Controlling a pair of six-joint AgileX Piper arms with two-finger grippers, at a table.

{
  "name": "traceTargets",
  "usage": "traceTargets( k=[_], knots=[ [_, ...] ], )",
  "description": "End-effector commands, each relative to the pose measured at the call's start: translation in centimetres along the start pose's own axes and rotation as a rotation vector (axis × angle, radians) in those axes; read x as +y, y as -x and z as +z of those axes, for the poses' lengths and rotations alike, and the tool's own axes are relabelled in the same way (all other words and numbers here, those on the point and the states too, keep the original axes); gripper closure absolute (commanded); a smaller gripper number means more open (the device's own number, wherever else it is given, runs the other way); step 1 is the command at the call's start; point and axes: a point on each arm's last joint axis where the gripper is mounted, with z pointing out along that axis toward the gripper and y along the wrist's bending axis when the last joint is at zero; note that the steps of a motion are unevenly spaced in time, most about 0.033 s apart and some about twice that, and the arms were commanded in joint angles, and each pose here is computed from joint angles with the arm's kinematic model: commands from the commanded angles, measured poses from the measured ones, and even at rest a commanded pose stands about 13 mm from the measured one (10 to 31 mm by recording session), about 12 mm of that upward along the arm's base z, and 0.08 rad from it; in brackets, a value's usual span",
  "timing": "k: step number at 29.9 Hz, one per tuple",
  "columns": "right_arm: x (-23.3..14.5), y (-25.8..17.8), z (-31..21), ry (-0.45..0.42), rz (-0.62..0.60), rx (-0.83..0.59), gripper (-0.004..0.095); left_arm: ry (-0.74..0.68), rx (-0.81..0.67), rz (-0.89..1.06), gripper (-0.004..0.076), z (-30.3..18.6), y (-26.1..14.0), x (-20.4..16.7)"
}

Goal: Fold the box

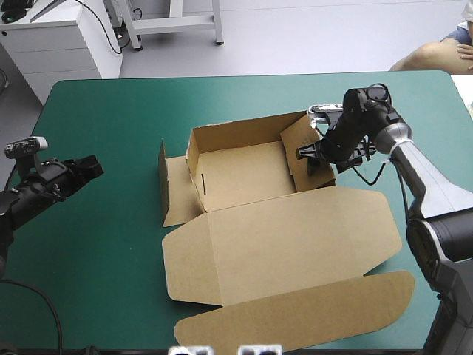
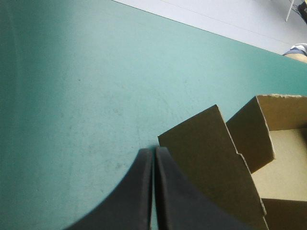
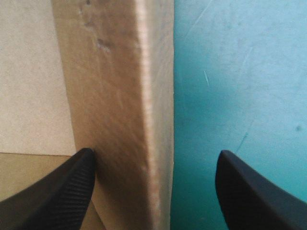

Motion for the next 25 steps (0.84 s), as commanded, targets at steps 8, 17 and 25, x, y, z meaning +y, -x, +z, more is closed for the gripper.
traceTargets(
  k=[8, 17, 25],
  knots=[
    [0.4, 0.1, -0.7, 0.039, -0.038, -0.008, 0.0432, -0.013, -0.071, -0.030, 0.0726, -0.6, 1.3, -0.7],
    [-0.9, 0.5, -1.9, 0.198, -0.047, -0.054, 0.0928, 0.038, -0.098, -0.063, 0.0727, -0.6, 1.6, -0.2],
    [-3.1, 0.3, -7.3, 0.457, -0.025, -0.261, 0.0928, 0.036, -0.033, -0.119, 0.0732, 1.3, 0.8, 1.2]
  ],
)
